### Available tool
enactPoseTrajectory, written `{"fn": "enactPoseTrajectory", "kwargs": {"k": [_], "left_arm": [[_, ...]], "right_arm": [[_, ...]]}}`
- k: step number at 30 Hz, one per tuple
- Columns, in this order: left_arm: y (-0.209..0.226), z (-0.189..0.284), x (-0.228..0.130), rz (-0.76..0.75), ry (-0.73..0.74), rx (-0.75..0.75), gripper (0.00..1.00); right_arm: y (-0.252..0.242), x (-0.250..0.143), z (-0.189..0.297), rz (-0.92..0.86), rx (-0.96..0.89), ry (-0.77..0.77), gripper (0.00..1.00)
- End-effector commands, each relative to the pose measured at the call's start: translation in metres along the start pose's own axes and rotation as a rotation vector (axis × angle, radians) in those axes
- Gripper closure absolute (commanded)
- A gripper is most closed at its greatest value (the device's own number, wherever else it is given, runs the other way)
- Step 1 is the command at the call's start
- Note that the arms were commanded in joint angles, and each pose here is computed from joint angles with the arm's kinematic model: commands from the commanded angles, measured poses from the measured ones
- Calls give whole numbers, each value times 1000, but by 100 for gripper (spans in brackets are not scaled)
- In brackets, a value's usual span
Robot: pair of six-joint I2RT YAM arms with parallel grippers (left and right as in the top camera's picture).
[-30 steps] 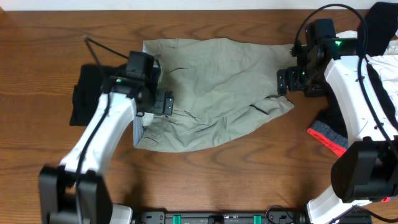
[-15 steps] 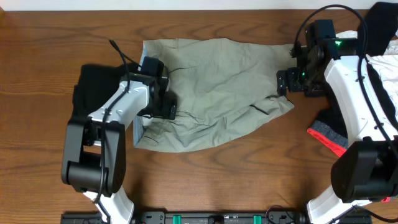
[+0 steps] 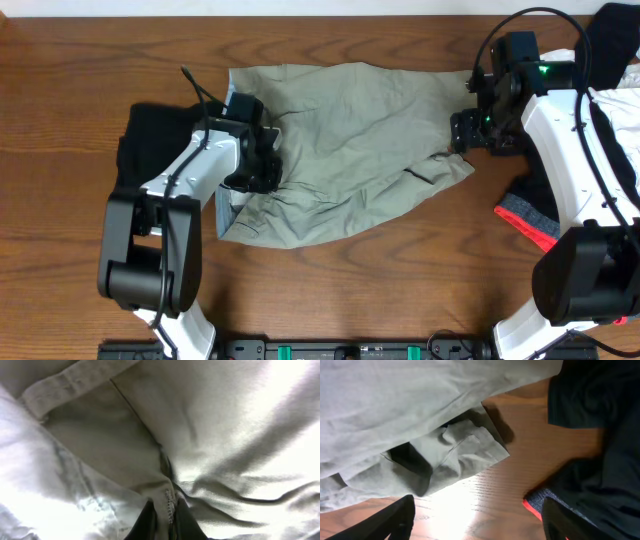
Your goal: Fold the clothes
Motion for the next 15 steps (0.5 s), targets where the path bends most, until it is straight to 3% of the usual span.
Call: {"fn": "enactPoseTrajectory", "kwargs": {"k": [1, 9, 15], "left_arm": [[-7, 46, 13, -8, -138, -43, 94], [4, 166, 41, 62, -614, -63, 94], [8, 173, 38, 75, -637, -62, 94]], "right_arm": [[1, -3, 5, 2, 7, -4, 22], [7, -9, 5, 18, 52, 23, 18], [18, -11, -5, 48, 142, 15, 17]]}}
Point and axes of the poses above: each gripper's point midway between its finger pads, its own z axis back along the fingers, its own y axis along the line the jaws close on, x = y × z, the point moved 5 cm from there along z, back along the fingers, and after that the axes turned 11 degrees about z, right-handed, at the moved point
